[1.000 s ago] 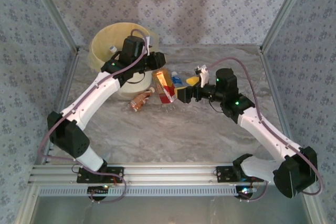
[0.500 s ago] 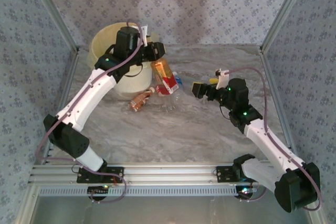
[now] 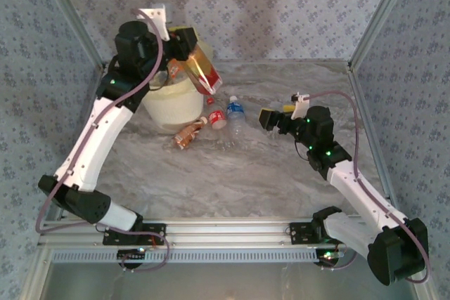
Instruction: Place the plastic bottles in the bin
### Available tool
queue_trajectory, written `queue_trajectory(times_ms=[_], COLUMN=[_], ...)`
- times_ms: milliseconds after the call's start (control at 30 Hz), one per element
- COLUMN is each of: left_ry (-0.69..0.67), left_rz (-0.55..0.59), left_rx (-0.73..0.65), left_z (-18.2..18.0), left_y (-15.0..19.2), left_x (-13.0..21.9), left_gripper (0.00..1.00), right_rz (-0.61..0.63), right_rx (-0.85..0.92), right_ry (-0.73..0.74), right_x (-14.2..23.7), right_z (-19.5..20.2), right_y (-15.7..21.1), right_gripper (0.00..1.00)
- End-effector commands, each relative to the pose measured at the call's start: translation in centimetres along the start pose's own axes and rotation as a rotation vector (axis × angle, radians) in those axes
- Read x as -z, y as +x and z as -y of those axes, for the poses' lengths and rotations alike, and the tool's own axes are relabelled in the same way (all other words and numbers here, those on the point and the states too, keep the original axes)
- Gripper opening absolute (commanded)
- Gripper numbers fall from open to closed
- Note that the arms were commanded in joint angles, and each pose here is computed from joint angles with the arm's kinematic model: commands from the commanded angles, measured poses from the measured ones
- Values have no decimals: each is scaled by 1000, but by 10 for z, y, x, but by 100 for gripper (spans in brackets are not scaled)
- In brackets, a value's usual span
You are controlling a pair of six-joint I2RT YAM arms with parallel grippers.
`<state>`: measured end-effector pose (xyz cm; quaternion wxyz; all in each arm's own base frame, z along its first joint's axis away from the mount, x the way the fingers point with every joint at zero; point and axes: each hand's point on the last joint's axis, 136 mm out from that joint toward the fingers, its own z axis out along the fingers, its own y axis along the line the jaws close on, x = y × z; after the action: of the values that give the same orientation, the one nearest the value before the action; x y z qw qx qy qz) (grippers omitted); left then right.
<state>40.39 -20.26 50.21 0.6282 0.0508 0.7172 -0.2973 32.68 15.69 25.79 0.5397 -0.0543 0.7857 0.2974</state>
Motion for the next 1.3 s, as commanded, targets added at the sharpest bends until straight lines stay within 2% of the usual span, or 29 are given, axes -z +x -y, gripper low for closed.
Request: queue_trajectory(times_ms=[0,233,433,667,733,800,833,867,933,1033,1133,1267], left_ry=[-118,-305,-441,-614,-675,-686,-653,-605,-495,-395,-340,-308], left_rz=[187,240,178,98,39,-25,-63,-98,-123,-102,-97,-103], left_rx=[-71,-139,-318,-621,-696,-732,-737,-736,-732,-721,-675,-585], left_z=[-28,-90,-127,-165,-181,-188,-183,-174,-144,-105,-83,-73], left_y=[-54,-69,-56,-44,-34,-22,-15,-8,-3,-4,-5,-4], left_x=[13,12,-3,-29,-38,-47,-52,-57,-61,-58,-52,-43], left_gripper=[31,31,31,34,41,62,72,78,84,92,97,98], right_rz=[34,29,30,25,22,23,20,19,20,20,19,8], right_rx=[-9,-23,-26,-31,-33,-32,-33,-32,-30,-31,-31,-37], right_ry=[-17,-15,-14,-9,-7,-6,-5,-3,2,9,9,12], right_x=[4,4,4,4,4,5,5,5,6,5,5,4], right_z=[-3,-3,-3,-3,-3,-3,-3,-3,-2,-1,0,1], right_y=[-8,-7,-9,-9,-8,-10,-9,-9,-10,-9,-9,-4], right_gripper=[100,100,100,100,100,100,100,100,100,100,100,100])
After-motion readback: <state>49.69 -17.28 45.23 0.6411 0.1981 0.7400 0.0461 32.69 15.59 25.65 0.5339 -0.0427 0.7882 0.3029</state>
